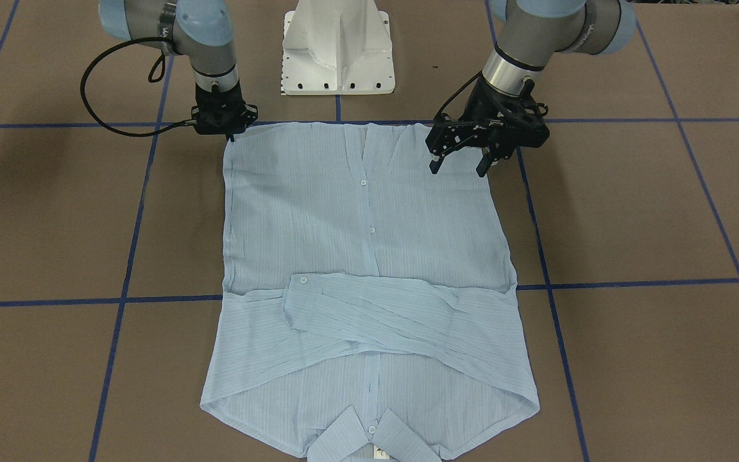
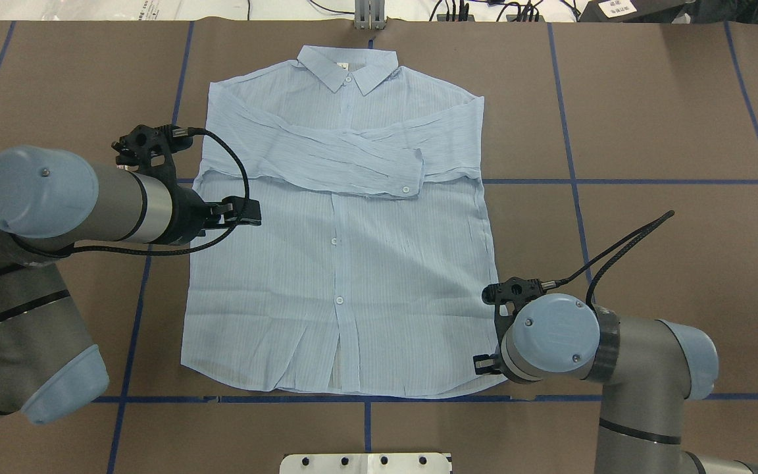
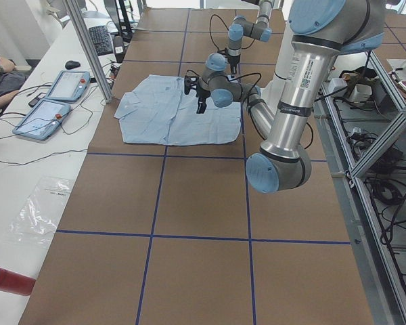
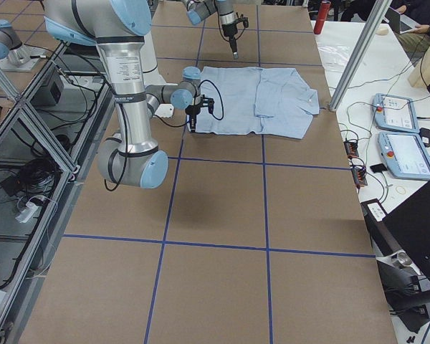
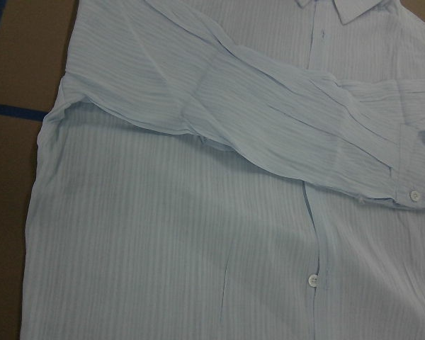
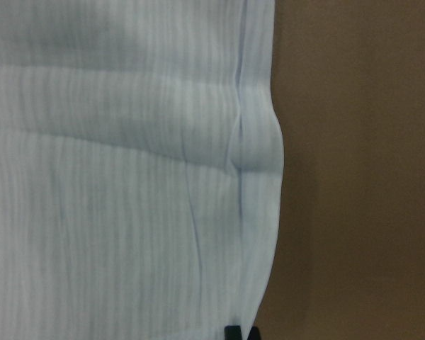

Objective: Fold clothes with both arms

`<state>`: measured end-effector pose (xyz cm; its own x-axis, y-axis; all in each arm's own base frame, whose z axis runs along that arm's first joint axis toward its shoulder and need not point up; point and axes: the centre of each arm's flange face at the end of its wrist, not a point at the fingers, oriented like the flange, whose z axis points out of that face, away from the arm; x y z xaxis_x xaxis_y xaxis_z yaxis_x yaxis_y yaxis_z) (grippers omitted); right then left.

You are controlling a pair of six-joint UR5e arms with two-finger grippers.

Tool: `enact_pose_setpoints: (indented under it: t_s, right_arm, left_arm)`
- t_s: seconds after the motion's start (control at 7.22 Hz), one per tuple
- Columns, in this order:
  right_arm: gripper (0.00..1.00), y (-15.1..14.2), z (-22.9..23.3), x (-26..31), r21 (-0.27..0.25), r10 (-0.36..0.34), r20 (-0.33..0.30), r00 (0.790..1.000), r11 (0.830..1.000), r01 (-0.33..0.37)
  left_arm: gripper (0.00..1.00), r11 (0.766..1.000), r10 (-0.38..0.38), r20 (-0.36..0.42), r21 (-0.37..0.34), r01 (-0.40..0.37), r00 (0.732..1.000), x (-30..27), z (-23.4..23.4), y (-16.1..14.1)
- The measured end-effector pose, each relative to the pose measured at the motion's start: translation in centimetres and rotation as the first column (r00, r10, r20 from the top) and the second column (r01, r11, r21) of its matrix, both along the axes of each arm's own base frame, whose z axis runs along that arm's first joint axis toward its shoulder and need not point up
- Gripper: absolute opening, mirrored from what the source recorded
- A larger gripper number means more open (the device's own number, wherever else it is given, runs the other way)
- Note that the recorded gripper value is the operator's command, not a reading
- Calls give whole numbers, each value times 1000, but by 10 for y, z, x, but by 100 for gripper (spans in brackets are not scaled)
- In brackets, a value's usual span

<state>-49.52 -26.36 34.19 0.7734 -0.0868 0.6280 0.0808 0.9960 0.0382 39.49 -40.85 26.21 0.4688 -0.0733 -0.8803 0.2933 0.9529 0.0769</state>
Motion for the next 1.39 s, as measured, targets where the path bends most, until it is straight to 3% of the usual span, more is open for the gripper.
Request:
enact_pose_setpoints:
  t_s: [0.55, 0.83, 1.11, 1.39]
  right_arm:
    - [0, -6, -33, 18, 21, 35, 71, 997, 999, -37]
    - [0, -12, -45, 29, 35, 58, 96, 994, 997, -62]
    - [0, -14, -58, 41, 44, 74, 125, 989, 996, -80]
    - [0, -17, -63, 47, 47, 84, 137, 987, 995, -91]
  left_arm:
    - [98, 998, 27, 74, -59, -23, 997, -6, 54, 23]
    - [97, 990, 95, 124, -114, -81, 988, 11, 90, 61]
    - [89, 978, 159, 145, -160, -136, 977, 41, 106, 106]
    - [82, 970, 182, 154, -189, -151, 971, 58, 113, 130]
